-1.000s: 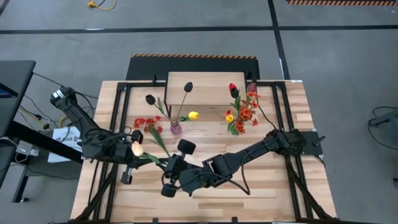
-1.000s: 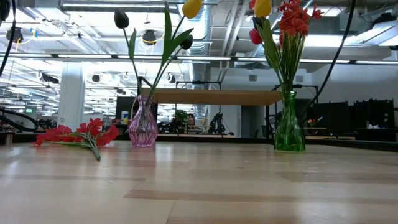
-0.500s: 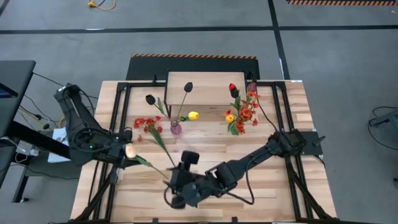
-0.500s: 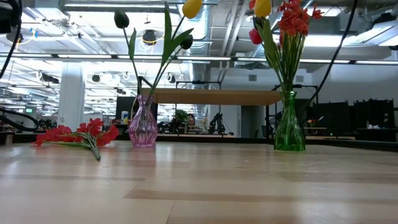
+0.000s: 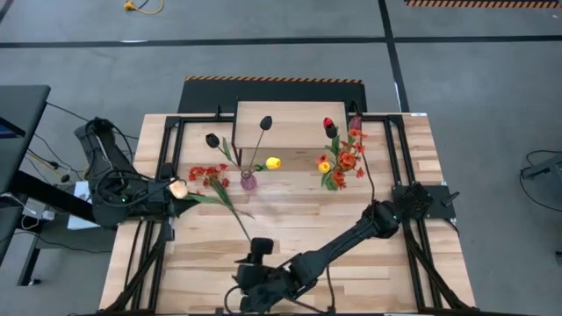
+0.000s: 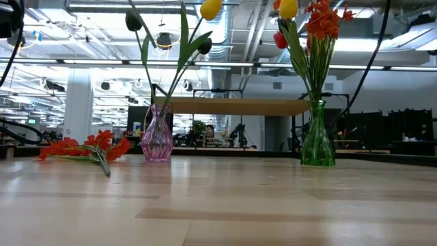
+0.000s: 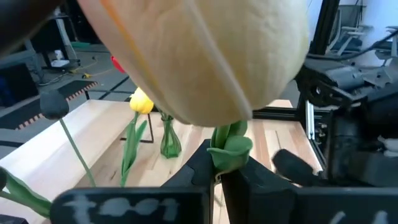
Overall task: Pick and place flowers into a vace then onto a shelf
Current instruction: Put the light orange tulip into the purple vase
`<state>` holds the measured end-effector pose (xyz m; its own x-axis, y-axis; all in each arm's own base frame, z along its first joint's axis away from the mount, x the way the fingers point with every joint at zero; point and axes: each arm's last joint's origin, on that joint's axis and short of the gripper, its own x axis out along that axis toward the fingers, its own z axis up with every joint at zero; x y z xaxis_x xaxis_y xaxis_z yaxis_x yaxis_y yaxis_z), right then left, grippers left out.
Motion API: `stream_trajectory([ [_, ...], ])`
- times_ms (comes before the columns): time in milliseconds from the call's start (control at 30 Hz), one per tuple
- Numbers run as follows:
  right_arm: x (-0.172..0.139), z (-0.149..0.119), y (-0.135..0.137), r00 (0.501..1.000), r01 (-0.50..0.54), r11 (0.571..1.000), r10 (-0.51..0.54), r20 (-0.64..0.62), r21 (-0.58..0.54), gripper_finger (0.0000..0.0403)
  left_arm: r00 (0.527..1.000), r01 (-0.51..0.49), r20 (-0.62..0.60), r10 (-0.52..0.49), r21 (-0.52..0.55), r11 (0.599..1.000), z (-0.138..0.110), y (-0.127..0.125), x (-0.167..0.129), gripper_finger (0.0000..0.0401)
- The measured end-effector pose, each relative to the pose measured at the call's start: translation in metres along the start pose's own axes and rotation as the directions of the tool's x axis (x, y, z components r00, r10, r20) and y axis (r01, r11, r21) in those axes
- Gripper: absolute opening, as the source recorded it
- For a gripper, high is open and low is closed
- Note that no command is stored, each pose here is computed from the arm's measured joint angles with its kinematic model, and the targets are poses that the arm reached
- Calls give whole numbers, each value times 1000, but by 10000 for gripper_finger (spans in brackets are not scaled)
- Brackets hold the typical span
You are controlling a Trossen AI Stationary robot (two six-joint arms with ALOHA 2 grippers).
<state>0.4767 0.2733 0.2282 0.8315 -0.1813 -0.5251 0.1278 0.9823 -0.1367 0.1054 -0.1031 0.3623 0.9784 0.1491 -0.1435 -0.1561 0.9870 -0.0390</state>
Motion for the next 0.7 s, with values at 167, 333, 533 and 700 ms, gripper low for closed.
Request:
stream_trajectory([
  [167, -1, 0, -11, 987, 163, 986, -163, 5, -17, 150, 1000, -12, 1, 12, 16, 1000, 0, 1, 1, 0],
  [333, -26, 5, -8, 995, 84, 984, -92, -46, -154, 121, 1000, -18, 5, 17, 40, 999, 2, 4, 1, 0],
  [533, -52, 17, -15, 953, -270, 930, 222, -205, -249, 87, 1000, 5, 9, -5, 37, 999, 4, 8, -2, 0],
  [700, -109, 38, -35, 961, -217, 947, 164, -222, -238, 76, 1000, 9, 16, -9, 24, 1000, 5, 12, -4, 0],
])
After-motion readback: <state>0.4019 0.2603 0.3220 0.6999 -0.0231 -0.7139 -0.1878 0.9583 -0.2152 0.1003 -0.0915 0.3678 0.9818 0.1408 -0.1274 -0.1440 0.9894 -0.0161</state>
